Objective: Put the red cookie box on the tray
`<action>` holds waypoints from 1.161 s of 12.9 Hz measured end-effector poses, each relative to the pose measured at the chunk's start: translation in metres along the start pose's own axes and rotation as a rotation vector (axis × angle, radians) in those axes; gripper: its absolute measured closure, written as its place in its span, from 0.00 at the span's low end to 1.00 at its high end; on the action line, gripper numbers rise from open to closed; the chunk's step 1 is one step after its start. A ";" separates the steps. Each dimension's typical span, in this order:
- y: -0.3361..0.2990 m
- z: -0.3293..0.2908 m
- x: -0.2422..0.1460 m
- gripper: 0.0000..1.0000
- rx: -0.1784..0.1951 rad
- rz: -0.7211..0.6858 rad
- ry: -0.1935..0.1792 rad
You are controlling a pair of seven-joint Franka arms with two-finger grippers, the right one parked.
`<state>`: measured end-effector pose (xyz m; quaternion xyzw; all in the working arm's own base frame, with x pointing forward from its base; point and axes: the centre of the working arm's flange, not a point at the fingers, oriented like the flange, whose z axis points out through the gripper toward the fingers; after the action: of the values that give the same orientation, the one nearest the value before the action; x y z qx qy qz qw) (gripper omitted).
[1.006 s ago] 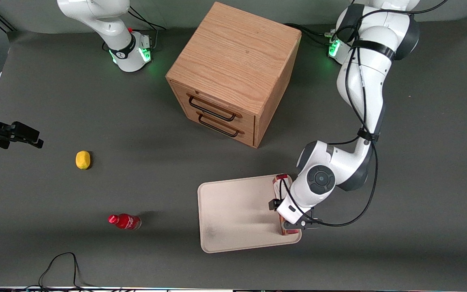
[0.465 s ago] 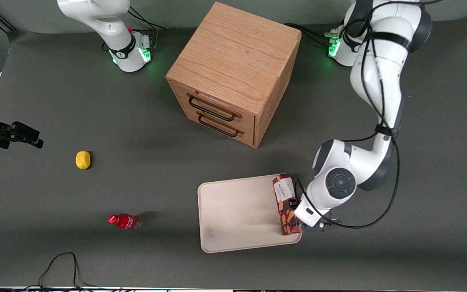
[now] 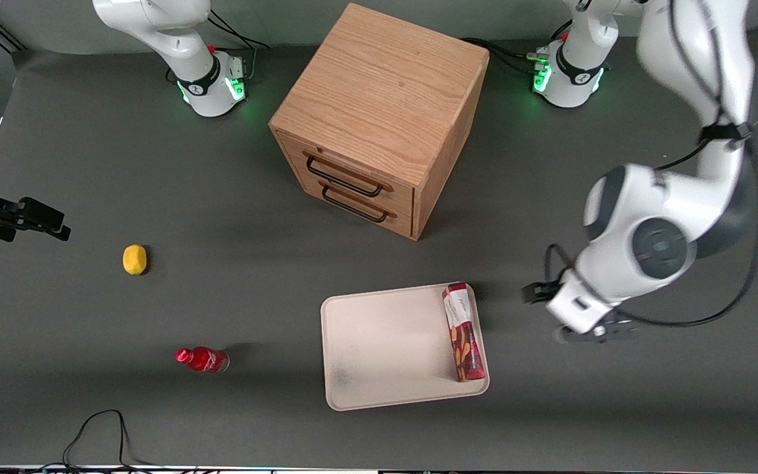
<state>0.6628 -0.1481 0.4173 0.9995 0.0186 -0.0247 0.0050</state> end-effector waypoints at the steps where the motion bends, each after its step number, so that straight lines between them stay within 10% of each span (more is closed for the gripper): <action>1: -0.034 -0.019 -0.011 0.00 -0.005 -0.006 -0.014; 8: -0.165 -0.114 -0.080 0.00 0.001 -0.028 -0.025; 15: -0.164 -0.154 -0.112 0.00 0.039 -0.091 -0.055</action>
<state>0.5522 0.0129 0.5748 0.9965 0.0635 -0.0526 -0.0151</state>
